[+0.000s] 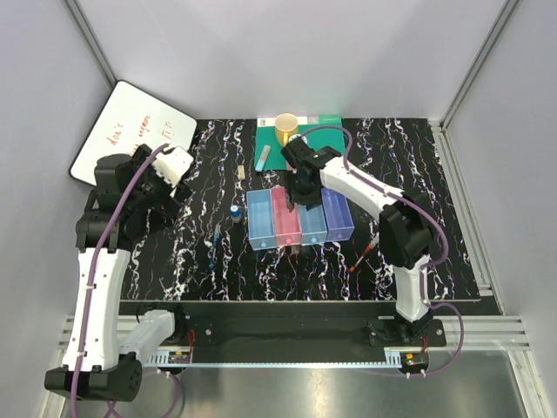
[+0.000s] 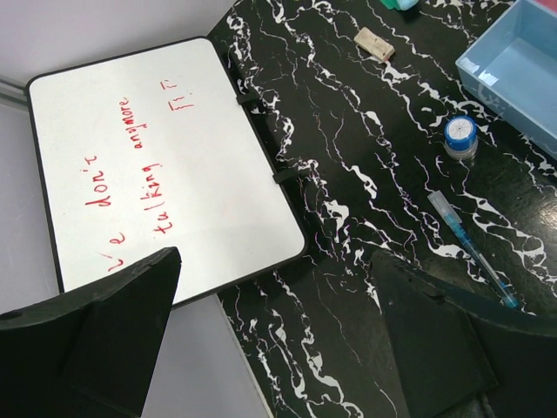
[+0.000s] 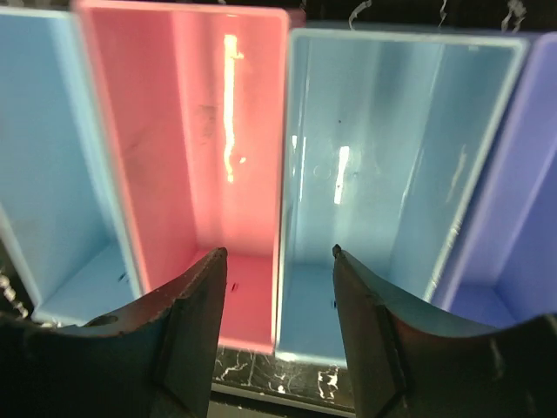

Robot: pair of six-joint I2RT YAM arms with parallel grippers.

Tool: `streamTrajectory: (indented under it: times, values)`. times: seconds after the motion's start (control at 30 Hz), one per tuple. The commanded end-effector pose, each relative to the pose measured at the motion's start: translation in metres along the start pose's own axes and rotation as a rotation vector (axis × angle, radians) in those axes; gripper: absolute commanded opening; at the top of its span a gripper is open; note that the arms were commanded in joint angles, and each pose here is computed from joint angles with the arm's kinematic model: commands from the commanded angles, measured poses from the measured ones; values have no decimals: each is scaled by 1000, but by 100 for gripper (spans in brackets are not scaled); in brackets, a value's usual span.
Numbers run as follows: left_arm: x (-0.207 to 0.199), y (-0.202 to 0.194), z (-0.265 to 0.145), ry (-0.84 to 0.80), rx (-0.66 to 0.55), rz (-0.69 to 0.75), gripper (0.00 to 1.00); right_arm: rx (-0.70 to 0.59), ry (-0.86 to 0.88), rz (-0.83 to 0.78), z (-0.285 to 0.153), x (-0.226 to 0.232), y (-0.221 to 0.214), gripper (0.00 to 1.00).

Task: Sort the stationery into containers
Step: Move the storage box to the center of the board, then pick up the stationery from the center of the board.

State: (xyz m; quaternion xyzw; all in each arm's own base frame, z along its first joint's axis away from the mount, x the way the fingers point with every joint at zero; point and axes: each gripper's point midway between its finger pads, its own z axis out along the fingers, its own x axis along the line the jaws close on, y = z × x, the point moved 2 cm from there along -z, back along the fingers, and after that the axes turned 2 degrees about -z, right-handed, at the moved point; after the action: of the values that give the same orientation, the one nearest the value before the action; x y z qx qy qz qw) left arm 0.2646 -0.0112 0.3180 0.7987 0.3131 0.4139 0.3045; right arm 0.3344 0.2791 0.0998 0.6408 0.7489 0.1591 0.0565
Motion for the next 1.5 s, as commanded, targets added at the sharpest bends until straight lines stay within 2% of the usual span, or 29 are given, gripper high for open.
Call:
streamTrajectory:
  times: [0.0, 0.13, 0.2, 0.33, 0.4, 0.43, 0.5, 0.53, 0.6, 0.63, 0.7, 0.73, 0.8, 1.07, 1.23, 1.47]
  values:
    - [-4, 16, -3, -18, -92, 1, 99, -208, 95, -115, -72, 12, 36, 61]
    - [-10, 15, 1, -41, -104, 5, 99, -372, 80, -193, -115, 12, 71, 64]
    - [-10, 16, 6, -49, -101, -5, 99, -467, -10, -213, -127, -1, 93, 64]
    - [-7, 19, 21, -57, -87, -43, 99, -586, -198, -115, -134, -57, 148, 61]
    - [-2, 26, 27, -47, -96, -71, 99, -621, -214, -94, -139, -71, 168, 62]
    - [-3, 27, 34, -58, -90, -82, 99, -600, -198, -110, -126, -74, 174, 62]
    - [-3, 32, 41, -68, -101, -106, 99, -623, -201, -160, -129, -83, 192, 66]
    - [-5, 31, 48, -81, -93, -114, 99, -595, -142, -214, -115, -75, 194, 67]
    - [-7, 35, 54, -93, -99, -105, 99, -603, -101, -377, -119, -66, 205, 80]
    - [-8, 34, 58, -96, -94, -103, 99, -575, -48, -432, -103, -56, 207, 83]
    - [-6, 36, 62, -91, -92, -88, 99, -602, -11, -545, -114, -47, 217, 89]
    - [-6, 35, 66, -94, -83, -87, 99, -582, 23, -576, -99, -41, 218, 92]
    - [-2, 37, 67, -81, -77, -84, 99, -601, 53, -637, -106, -34, 222, 100]
    - [-3, 29, 70, -71, -51, -71, 99, -525, 138, -679, -75, -24, 209, 100]
    - [-7, 23, 70, -75, -39, -75, 99, -521, 199, -690, -64, -14, 210, 100]
    - [-9, 21, 68, -77, -40, -89, 99, -551, 150, -665, -44, -18, 225, 100]
